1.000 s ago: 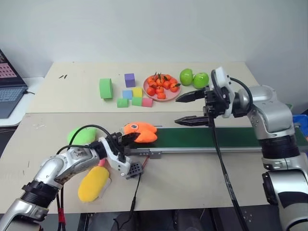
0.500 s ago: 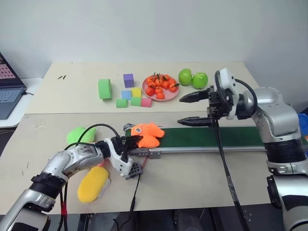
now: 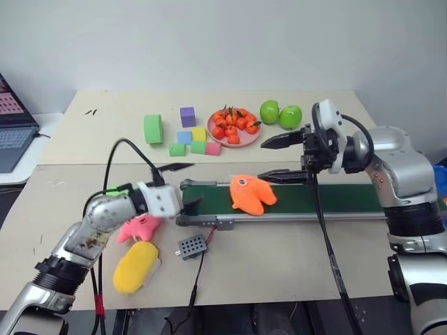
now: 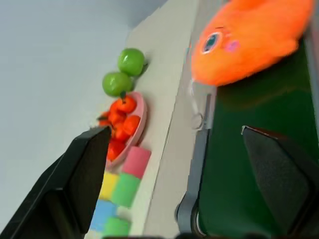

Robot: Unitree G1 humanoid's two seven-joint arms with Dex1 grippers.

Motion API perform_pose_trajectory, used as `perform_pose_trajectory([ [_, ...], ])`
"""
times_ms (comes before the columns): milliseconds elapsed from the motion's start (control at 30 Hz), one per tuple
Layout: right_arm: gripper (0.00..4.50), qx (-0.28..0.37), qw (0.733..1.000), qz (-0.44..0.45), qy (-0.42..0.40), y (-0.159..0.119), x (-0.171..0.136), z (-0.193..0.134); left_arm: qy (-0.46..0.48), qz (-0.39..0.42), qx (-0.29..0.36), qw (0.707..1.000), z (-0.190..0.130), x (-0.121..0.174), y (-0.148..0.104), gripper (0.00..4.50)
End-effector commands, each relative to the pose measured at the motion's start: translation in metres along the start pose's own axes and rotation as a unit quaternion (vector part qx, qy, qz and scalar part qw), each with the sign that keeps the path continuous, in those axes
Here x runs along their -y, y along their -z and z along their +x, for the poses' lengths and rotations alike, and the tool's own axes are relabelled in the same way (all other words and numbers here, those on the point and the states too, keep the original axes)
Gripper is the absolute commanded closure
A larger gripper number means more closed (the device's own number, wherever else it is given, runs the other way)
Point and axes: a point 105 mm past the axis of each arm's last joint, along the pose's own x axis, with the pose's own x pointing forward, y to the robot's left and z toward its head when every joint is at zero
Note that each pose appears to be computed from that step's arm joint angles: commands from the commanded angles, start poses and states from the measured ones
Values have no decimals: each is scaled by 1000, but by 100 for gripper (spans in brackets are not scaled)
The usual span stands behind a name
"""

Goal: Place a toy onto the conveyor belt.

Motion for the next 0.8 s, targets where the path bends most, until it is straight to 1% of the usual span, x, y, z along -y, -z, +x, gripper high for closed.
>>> perform_pose_trajectory([
  [33, 0, -12, 1000, -22, 16, -3, 3, -13, 44, -135, 2, 990, -5, -2, -16, 2],
  [100, 0, -26, 999, -27, 19, 0, 4, -18, 85, -189, -20, 978, -11, 5, -20, 2],
  [233, 0, -33, 998, -35, 38, 0, 8, -24, 128, -239, -22, 962, -23, 10, -37, 2],
  [333, 0, -23, 998, -26, 57, 0, 9, -26, 126, -235, -32, 963, -25, 4, -42, 2],
  [467, 0, -20, 997, -20, 71, 4, 4, -27, 105, -238, -26, 965, -23, -13, -48, 2],
  [633, 0, -19, 996, -20, 80, 3, -1, -32, 105, -257, -14, 960, -25, -23, -58, 2],
  [800, 0, -22, 993, -21, 111, 4, -2, -39, 74, -269, 23, 960, -17, -43, -67, 2],
])
